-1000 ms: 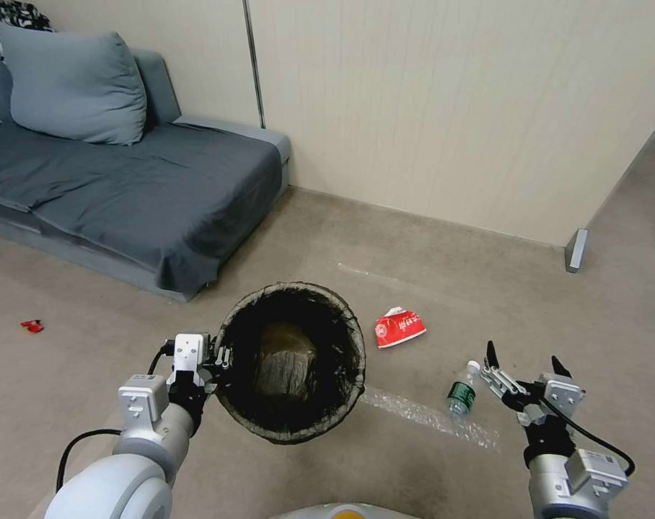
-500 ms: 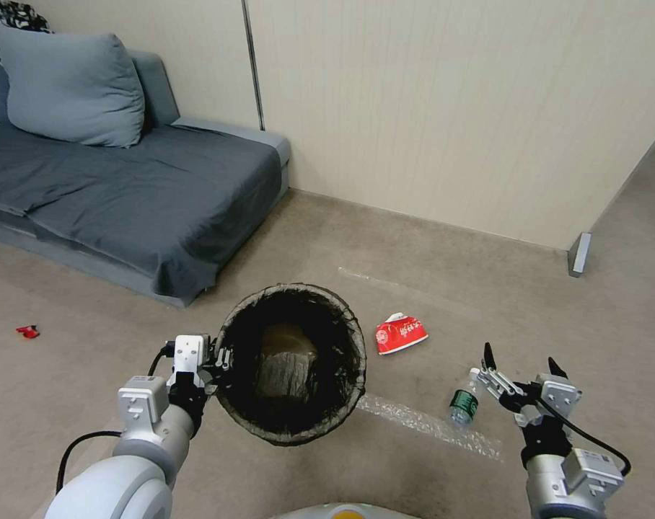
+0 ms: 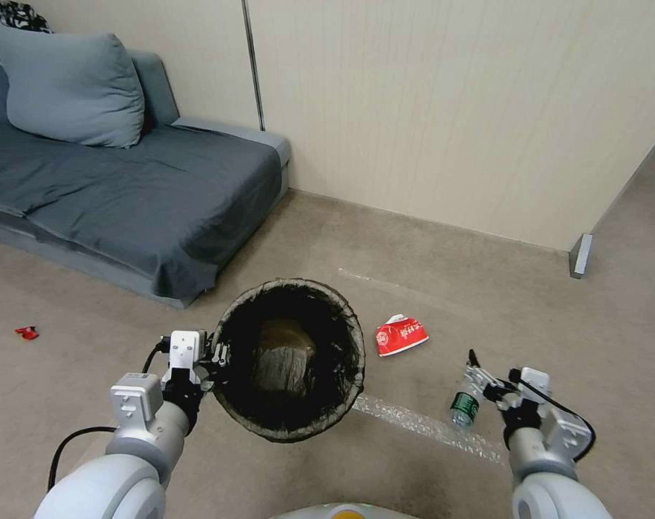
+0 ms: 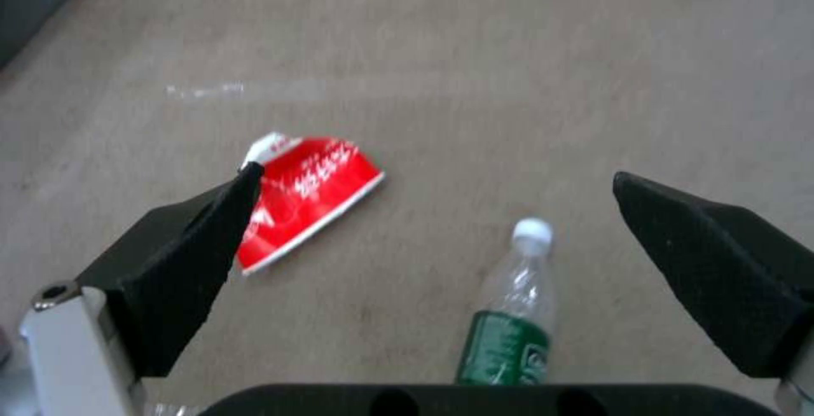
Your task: Pick up the trash bin, then pick up the garbage from the floor and place it into the trash bin.
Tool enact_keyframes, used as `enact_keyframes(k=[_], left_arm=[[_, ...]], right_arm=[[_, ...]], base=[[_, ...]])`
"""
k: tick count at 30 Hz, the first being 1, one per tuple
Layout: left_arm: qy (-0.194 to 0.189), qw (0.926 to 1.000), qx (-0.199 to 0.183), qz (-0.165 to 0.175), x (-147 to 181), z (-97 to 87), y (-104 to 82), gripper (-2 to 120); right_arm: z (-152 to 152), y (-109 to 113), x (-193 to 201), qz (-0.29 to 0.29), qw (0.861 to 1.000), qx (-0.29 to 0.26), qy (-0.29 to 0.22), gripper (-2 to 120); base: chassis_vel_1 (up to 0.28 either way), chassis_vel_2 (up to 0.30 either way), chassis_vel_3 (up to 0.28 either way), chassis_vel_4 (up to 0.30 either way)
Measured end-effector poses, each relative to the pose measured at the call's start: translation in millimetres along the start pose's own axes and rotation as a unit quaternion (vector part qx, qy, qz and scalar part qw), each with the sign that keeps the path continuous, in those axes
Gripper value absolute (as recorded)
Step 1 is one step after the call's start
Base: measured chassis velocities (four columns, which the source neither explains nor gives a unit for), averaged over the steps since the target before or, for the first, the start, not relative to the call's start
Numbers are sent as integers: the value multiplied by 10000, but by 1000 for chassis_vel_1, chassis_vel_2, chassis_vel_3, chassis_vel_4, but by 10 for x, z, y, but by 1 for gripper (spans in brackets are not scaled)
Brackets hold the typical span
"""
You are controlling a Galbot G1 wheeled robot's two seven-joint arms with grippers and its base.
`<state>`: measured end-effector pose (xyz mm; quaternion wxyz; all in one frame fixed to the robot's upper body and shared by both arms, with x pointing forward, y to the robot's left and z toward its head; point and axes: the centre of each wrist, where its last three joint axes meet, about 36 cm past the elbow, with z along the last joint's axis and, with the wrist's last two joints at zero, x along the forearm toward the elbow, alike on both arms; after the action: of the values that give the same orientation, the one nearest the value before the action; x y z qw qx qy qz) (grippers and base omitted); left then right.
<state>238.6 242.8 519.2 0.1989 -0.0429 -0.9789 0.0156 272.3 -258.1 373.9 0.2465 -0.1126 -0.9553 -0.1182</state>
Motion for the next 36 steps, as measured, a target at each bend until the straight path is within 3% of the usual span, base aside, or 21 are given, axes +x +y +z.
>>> enact_keyframes(k=[14,36], left_arm=[[28,10000,-30,-9,9,-4,19,3],[114,9999,-43,-52,30,24,28,3]], right_arm=[[143,-39,-701,103,9915,-743,1063,100],[633,-200,-1270,683,9758,-1047,1796,100]], base=[[0,0,0,0],[0,0,0,0]])
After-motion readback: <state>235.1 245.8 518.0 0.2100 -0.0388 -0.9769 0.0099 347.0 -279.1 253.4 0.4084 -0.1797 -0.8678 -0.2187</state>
